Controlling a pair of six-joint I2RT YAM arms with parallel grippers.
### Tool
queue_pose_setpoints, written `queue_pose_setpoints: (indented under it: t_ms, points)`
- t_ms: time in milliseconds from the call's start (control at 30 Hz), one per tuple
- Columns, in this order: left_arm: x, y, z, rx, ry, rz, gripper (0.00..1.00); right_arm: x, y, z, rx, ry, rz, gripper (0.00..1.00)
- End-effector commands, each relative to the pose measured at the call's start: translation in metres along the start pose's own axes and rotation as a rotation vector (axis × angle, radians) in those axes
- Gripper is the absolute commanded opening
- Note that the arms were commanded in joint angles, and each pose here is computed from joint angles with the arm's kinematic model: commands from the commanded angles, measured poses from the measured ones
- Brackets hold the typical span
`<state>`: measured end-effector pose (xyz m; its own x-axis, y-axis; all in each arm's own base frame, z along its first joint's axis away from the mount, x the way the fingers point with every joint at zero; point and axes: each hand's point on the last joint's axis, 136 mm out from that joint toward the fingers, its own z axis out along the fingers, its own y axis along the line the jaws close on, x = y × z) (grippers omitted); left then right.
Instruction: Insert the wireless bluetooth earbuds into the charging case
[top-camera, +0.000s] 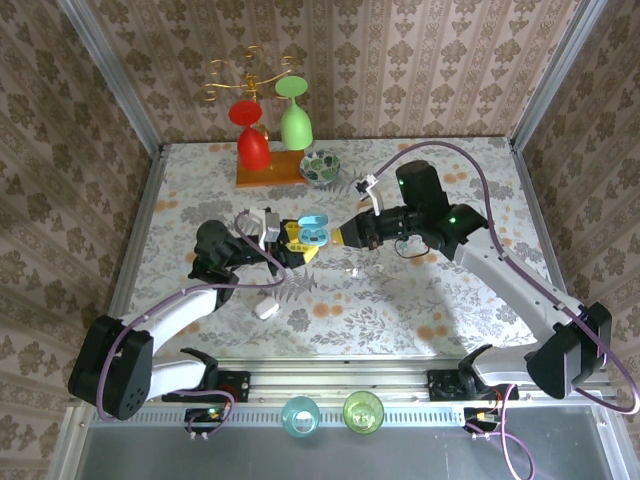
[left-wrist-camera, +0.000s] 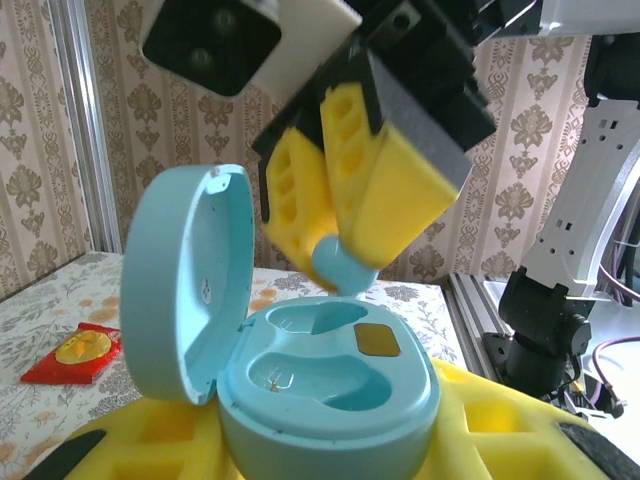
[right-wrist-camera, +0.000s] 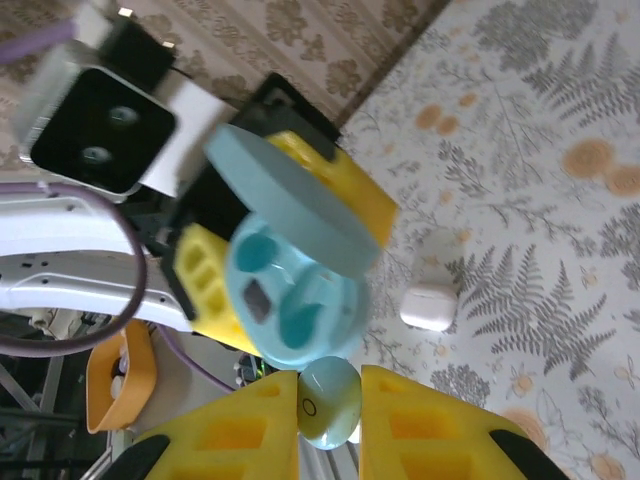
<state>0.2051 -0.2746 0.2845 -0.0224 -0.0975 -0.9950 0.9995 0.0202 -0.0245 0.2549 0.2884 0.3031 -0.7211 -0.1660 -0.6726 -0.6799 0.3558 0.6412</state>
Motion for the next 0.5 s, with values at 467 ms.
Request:
queue_pose_setpoints:
  t_ms: [467]
  points:
    - [0.003, -0.006, -0.002, 0.034, 0.012, 0.022, 0.27, -0.015, 0.028, 0.011, -0.058, 0.004, -0.102, 0.19]
